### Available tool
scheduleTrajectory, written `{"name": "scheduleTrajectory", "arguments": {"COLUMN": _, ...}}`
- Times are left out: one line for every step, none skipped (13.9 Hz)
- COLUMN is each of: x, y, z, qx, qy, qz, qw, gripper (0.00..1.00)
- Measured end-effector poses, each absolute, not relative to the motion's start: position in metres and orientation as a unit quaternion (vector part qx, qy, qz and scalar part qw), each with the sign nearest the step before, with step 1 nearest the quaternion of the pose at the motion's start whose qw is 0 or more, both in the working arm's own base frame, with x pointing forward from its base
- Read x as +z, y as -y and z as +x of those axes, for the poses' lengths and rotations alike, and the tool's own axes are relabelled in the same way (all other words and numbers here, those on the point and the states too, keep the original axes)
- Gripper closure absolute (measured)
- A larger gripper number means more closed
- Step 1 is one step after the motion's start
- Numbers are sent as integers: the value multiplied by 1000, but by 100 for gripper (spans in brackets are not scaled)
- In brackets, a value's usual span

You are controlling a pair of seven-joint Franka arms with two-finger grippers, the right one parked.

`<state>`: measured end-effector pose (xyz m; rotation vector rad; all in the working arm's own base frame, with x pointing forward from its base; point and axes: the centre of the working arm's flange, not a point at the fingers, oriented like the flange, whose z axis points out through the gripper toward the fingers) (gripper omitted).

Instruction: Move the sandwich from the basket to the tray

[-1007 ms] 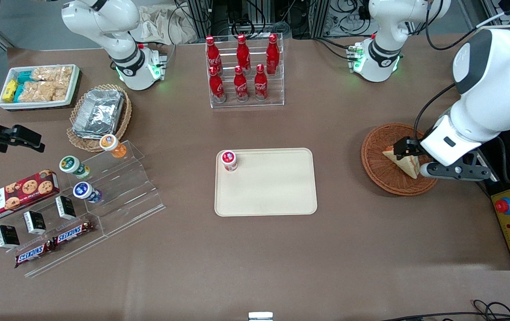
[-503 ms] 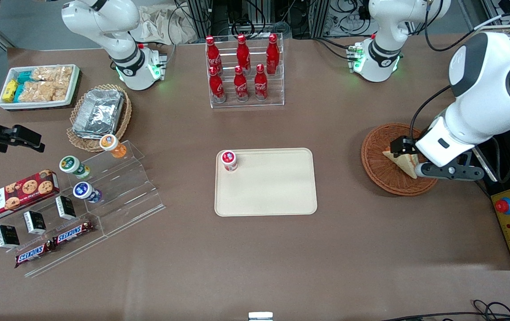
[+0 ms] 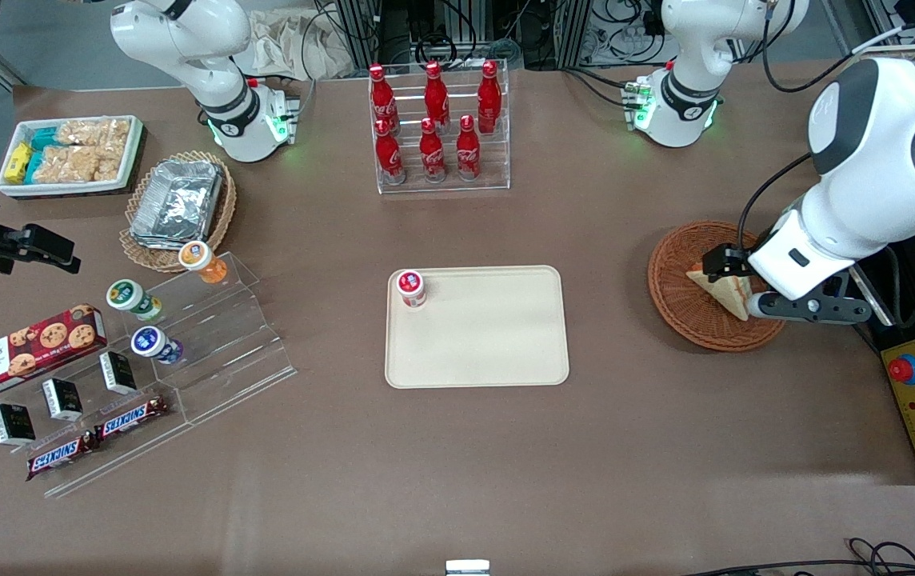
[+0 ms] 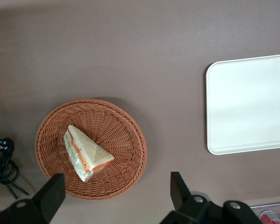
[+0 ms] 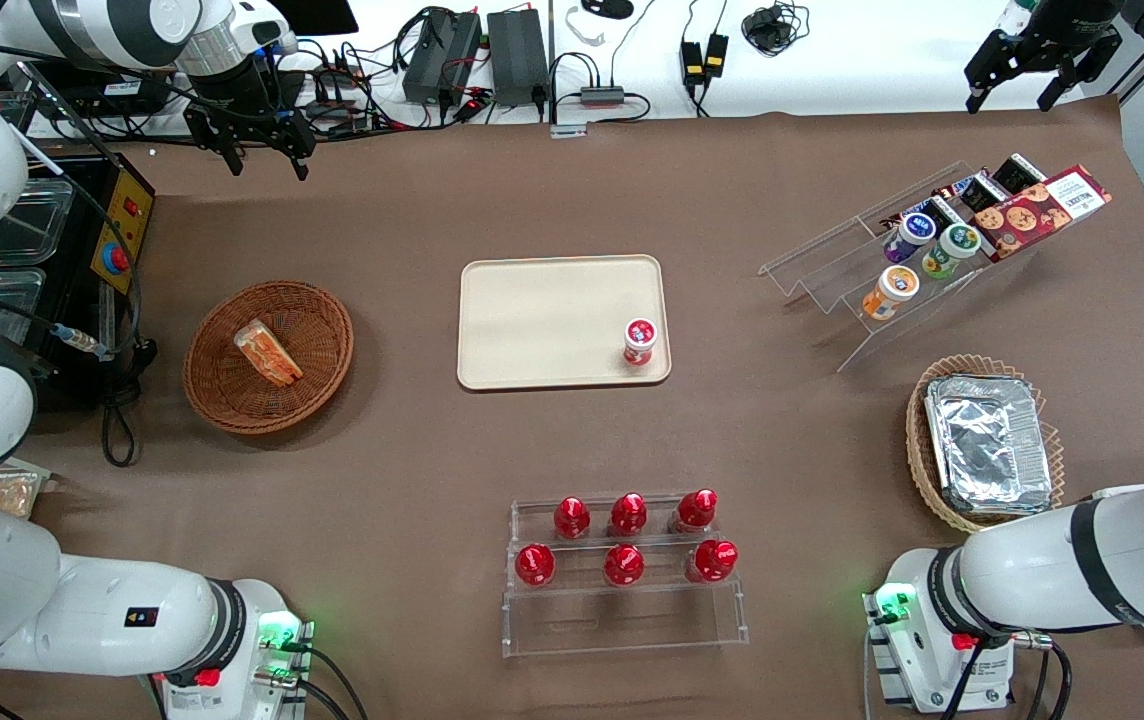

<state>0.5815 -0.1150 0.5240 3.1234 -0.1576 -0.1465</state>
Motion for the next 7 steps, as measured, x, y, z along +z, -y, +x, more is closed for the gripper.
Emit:
{"name": "scheduleTrajectory", "arguments": {"x": 524, "y": 115, "z": 581, "qx": -47, "qy": 50, "qz": 998, "qw": 5, "gripper": 0}}
{"name": "scheduleTrajectory", "arguments": {"x": 524, "y": 115, "z": 581, "qx": -47, "qy": 50, "qz": 998, "qw": 5, "gripper": 0}}
{"name": "scheduleTrajectory", "arguments": {"x": 524, "y": 115, "z": 581, "qx": -48, "qy": 50, "qz": 998, "qw": 5, "gripper": 0}}
{"name": "scheduleTrajectory", "arguments": {"x": 524, "y": 115, "z": 580, "qx": -49, "qy": 50, "qz": 998, "qw": 5, "gripper": 0}}
{"name": "scheduleTrajectory", "arguments": {"x": 525, "y": 115, "z": 579, "qx": -50, "qy": 50, "qz": 998, "qw": 5, "gripper": 0}}
{"name": "scheduleTrajectory", "arguments": {"x": 526, "y": 114, "z": 576, "qx": -50, "qy": 50, "qz": 998, "qw": 4, "gripper": 0}}
{"name": "scheduleTrajectory", "arguments": {"x": 528, "y": 113, "z": 571, "qx": -50, "qy": 49, "qz": 998, "qw": 3, "gripper": 0}}
